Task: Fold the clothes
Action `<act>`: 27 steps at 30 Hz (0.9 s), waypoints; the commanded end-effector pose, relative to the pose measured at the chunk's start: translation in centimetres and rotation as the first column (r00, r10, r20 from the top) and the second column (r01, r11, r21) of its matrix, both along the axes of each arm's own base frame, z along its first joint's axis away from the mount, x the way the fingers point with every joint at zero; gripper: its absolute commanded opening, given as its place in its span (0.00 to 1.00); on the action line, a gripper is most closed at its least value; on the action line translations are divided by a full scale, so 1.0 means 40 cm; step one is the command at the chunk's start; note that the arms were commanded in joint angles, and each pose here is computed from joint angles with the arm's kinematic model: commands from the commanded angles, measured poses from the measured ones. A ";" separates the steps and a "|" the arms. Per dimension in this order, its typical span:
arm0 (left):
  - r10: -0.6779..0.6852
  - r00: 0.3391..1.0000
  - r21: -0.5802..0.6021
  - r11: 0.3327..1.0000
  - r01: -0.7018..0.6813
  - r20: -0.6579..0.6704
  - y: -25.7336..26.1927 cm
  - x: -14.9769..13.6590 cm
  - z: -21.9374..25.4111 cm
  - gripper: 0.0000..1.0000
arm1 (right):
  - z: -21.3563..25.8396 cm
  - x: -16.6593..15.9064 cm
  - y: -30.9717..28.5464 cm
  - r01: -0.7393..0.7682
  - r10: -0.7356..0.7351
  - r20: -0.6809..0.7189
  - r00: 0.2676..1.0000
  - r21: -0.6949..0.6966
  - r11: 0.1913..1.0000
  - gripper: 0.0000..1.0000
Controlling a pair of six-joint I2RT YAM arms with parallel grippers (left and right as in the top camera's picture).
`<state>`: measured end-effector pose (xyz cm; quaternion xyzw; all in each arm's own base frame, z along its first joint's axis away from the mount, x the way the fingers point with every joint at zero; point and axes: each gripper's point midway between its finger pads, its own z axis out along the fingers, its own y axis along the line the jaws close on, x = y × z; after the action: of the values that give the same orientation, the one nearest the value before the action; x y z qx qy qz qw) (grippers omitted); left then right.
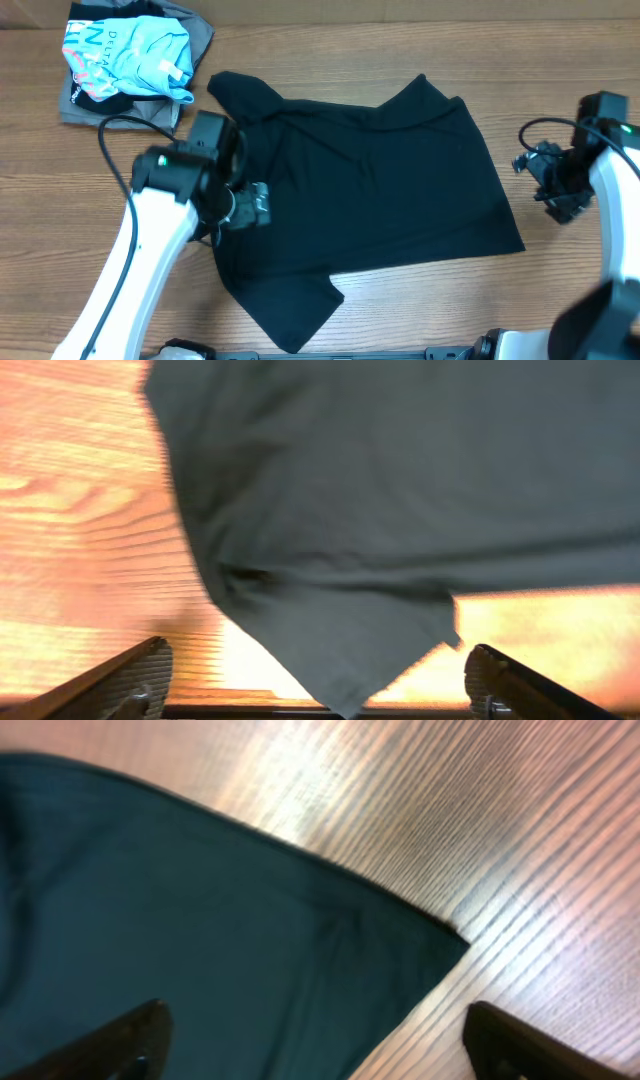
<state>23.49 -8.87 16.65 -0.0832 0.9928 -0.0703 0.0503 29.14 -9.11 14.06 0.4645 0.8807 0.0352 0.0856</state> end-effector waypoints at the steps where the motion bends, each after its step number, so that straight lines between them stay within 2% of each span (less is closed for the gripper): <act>1: -0.149 0.989 -0.066 0.987 0.150 0.013 -0.092 -0.045 0.023 0.97 | 0.073 0.006 0.008 -0.013 0.014 0.094 0.995 -0.010 1.000 1.00; 8: -0.285 0.948 -0.029 0.959 0.284 -0.141 -0.228 -0.170 -0.069 0.97 | 0.035 0.004 0.009 -0.013 0.013 0.042 0.999 0.008 1.000 1.00; 14: -0.398 0.887 0.019 0.910 0.414 -0.233 -0.309 -0.244 -0.177 0.96 | 0.002 0.012 0.004 -0.011 0.011 0.006 1.000 0.018 1.000 1.00; 21: -0.385 0.857 0.118 0.887 0.446 -0.342 -0.319 -0.260 -0.284 0.94 | -0.017 0.012 -0.010 -0.006 0.006 -0.025 1.000 -0.004 1.000 1.00; 27: -0.291 0.880 0.157 0.916 0.370 -0.374 -0.338 -0.248 -0.361 0.86 | -0.016 0.009 -0.038 0.004 -0.006 -0.035 0.999 -0.067 0.998 1.00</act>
<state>13.43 -22.55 3.58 0.1217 0.9844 0.0301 -0.1234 29.56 -9.75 13.29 0.4650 0.8817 0.0196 0.0768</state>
